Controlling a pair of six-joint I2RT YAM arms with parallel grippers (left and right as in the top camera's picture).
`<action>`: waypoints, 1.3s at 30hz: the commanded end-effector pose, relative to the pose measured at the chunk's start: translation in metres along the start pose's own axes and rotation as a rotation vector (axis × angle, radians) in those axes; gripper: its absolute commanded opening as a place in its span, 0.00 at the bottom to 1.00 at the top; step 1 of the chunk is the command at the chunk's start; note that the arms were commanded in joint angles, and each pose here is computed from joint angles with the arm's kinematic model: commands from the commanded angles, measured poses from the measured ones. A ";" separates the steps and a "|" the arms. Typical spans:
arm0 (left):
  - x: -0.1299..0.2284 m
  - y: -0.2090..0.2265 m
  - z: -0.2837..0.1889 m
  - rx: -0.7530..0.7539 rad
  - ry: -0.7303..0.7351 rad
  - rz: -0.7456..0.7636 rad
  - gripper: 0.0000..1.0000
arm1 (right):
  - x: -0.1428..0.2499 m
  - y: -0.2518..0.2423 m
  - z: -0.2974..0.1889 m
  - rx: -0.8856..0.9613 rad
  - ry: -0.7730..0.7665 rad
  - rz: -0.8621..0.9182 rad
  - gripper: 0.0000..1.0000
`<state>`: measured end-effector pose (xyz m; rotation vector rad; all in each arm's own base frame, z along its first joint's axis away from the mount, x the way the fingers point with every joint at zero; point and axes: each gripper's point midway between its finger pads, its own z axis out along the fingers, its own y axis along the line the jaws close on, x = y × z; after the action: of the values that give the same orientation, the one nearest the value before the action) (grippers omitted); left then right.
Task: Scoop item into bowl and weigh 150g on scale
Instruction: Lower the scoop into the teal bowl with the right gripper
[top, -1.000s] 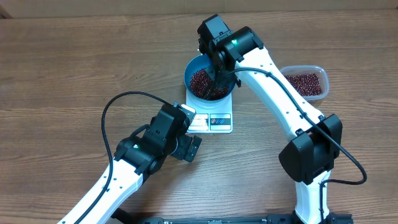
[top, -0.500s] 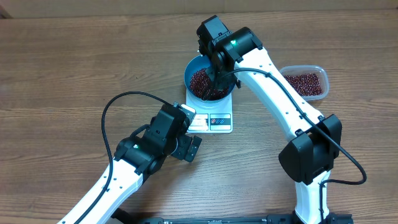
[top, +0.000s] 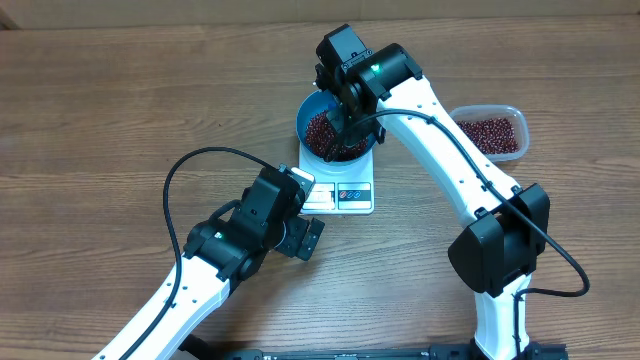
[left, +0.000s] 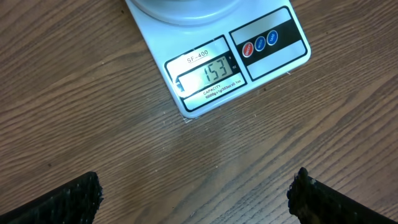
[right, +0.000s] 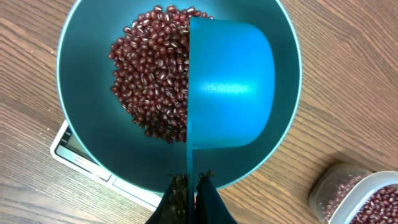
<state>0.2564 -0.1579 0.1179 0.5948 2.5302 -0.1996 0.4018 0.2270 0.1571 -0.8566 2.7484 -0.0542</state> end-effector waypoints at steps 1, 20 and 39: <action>-0.009 0.000 -0.004 0.007 -0.020 0.006 0.99 | -0.002 0.006 0.004 -0.022 0.003 -0.005 0.04; -0.009 0.000 -0.004 0.007 -0.020 0.006 0.99 | 0.002 0.002 -0.001 -0.166 0.007 0.058 0.04; -0.009 0.000 -0.004 0.007 -0.020 0.006 0.99 | -0.001 -0.018 -0.055 -0.306 -0.116 0.104 0.04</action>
<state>0.2564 -0.1579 0.1179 0.5948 2.5302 -0.1996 0.3998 0.2080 0.1678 -0.7486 2.8495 0.3829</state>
